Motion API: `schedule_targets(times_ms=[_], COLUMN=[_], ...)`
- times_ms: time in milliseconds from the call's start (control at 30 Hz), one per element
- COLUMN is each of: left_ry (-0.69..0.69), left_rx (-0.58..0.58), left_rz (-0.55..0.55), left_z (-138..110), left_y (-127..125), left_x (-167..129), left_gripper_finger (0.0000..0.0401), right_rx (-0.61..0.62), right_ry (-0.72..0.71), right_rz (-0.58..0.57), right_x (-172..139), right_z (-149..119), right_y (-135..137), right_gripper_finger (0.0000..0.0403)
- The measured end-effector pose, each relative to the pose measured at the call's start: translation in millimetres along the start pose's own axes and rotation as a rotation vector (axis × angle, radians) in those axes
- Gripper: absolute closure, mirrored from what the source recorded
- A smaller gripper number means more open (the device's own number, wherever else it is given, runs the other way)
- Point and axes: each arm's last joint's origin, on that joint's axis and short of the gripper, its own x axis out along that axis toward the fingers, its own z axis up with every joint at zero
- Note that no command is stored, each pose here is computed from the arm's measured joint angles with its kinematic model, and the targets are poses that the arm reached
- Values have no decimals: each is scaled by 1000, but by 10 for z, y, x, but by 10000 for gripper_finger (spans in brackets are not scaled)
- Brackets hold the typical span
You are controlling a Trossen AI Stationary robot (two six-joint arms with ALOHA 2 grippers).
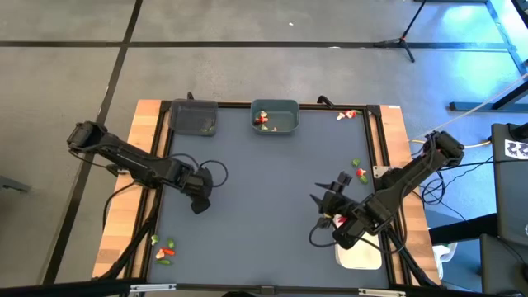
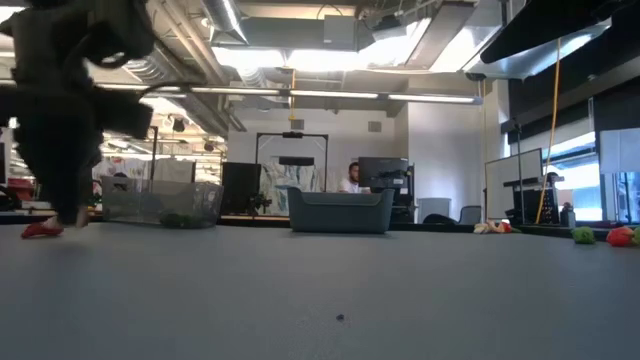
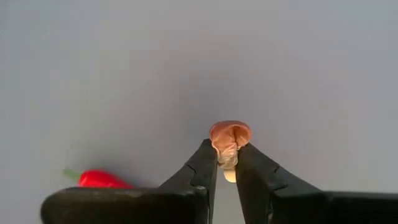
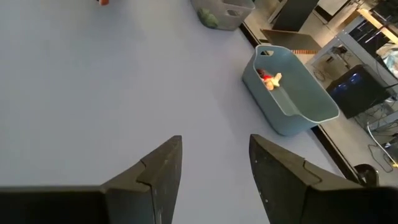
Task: Sort produce into baskets
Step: Put the brown mushroom into the blue bin
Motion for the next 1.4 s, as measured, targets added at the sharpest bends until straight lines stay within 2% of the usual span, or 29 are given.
schedule_targets(times_ms=[200, 467, 633, 733, 900, 1267, 1400], left_ry=[-145, -554, -760, -856, -944, -1034, -1022], left_rx=[-4, -87, -127, -103, -92, -136, -153], left_rz=[-69, -230, -200, -162, -129, -32, 20], left_z=[273, 804, 1024, 1150, 1361, 1714, 1822], left_y=[-118, -184, -101, -73, -11, 258, 389], left_x=[-199, -449, -533, -528, -418, -73, 6], left_gripper_finger=[349, 351, 352, 352, 352, 345, 345], right_rx=[-1, 2, 4, 5, 5, 2, 0], right_ry=[-1, -6, -8, -8, -8, -33, -51], right_rz=[1, -3, -3, -2, -3, -30, -50], right_x=[2, 2, 2, 2, 2, 2, 1], right_z=[1, 3, 5, 5, 4, 11, 15], right_y=[5, 5, 6, 7, 7, -2, -8], right_gripper_finger=[214, 214, 214, 214, 214, 214, 214])
